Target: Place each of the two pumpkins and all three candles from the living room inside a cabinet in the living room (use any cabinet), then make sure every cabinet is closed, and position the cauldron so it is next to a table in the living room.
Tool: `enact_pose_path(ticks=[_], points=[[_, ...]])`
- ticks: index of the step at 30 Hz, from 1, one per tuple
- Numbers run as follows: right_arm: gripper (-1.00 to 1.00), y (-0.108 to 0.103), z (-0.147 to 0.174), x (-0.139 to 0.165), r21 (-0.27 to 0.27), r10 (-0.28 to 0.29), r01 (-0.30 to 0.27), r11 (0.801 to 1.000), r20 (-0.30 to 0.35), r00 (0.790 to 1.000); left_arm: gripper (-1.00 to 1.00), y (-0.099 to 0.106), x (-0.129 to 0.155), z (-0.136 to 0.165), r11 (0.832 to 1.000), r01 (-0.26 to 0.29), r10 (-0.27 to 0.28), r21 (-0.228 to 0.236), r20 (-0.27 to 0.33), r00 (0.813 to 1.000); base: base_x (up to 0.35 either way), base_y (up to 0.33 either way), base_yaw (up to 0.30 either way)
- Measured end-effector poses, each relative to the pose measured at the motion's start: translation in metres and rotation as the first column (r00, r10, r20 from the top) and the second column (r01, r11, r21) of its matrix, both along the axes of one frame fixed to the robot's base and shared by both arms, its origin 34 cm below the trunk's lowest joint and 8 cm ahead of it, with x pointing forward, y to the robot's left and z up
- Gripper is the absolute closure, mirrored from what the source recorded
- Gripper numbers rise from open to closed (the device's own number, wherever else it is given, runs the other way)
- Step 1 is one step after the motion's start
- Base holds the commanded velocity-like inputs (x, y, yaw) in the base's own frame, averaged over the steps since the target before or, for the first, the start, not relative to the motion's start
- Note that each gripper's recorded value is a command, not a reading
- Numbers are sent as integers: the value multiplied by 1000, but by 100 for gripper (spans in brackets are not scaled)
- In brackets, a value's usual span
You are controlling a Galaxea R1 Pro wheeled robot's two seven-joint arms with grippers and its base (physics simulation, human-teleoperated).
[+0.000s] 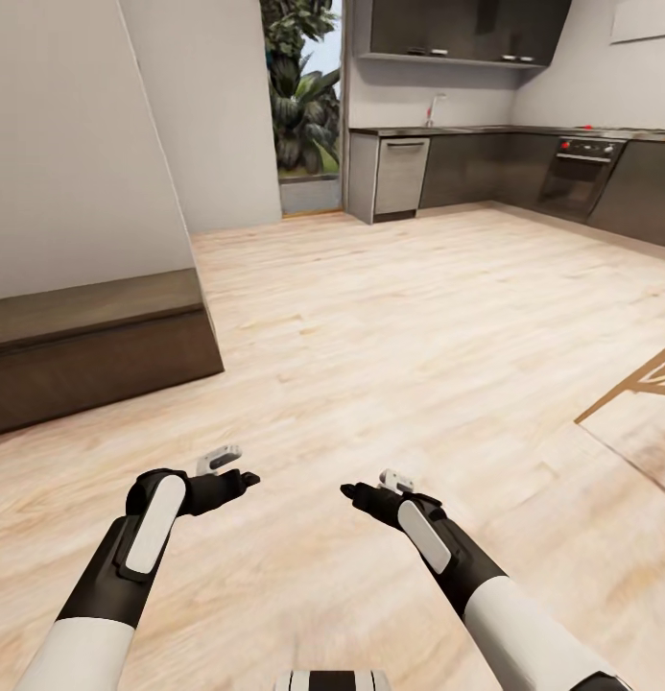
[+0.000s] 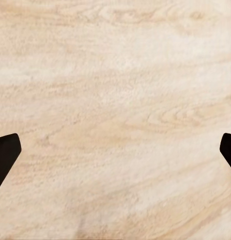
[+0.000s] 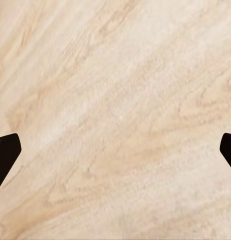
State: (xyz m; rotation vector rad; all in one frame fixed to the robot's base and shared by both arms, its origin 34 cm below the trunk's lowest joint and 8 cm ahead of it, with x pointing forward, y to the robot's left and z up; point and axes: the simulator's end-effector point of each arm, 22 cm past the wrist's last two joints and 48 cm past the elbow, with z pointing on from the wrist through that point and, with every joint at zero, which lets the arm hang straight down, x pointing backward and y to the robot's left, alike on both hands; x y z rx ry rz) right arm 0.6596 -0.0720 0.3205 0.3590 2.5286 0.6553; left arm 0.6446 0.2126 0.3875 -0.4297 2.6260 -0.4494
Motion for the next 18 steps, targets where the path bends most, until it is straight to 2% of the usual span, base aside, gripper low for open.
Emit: enact_pose_path(ticks=[18], points=[[-100,0,-9,-3,-4,3,-3,1000,-15,1000,-100,0,-2,-8,1000,0,0,0,-15,1000,144,0,232]])
